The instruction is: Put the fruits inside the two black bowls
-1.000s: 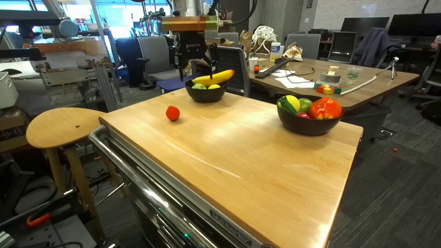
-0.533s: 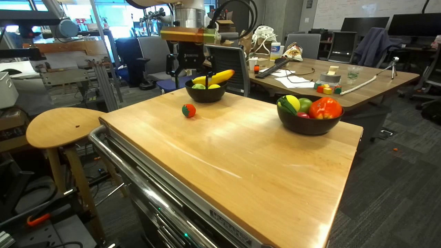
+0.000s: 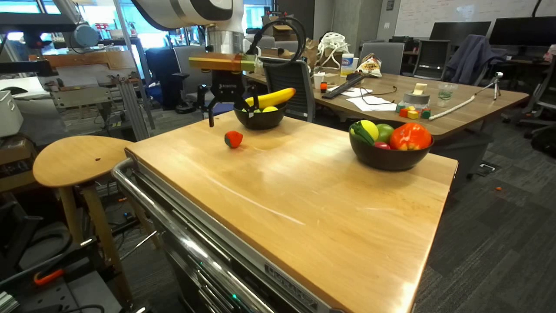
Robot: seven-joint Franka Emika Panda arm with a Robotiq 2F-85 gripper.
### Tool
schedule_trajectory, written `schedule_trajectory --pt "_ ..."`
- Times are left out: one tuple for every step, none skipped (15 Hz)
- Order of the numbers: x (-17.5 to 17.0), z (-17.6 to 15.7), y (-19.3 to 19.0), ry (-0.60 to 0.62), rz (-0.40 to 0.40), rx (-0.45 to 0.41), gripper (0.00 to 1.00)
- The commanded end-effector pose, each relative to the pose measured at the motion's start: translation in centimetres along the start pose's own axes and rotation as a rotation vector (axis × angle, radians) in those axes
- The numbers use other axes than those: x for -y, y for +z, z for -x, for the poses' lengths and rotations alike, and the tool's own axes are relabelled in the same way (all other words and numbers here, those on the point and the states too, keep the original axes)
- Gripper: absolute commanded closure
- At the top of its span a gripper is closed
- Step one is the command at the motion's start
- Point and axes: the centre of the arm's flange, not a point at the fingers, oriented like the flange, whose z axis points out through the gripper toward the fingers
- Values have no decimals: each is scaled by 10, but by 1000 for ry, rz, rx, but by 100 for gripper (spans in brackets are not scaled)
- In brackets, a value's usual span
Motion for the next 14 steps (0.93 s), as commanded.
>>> schedule_trajectory --pt "5 -13 10 6 76 6 0" --pt "5 -16 14 5 89 20 0" --pt "6 -17 17 2 100 29 4" --pt "8 -17 20 -3 107 48 9" --pt "9 -18 23 -6 106 61 7" --pt "10 -17 25 -11 110 72 8" --pt "11 -17 28 -15 111 80 5" --pt "12 -17 29 -21 110 87 3" --pt "13 -17 31 -24 105 93 2" --pt "13 -17 32 -26 105 96 2" --pt "14 -16 33 -31 104 103 8" --pt "15 -16 34 -33 106 108 10" --pt "15 -16 34 -36 107 113 14" --pt "15 -15 34 -39 108 118 20"
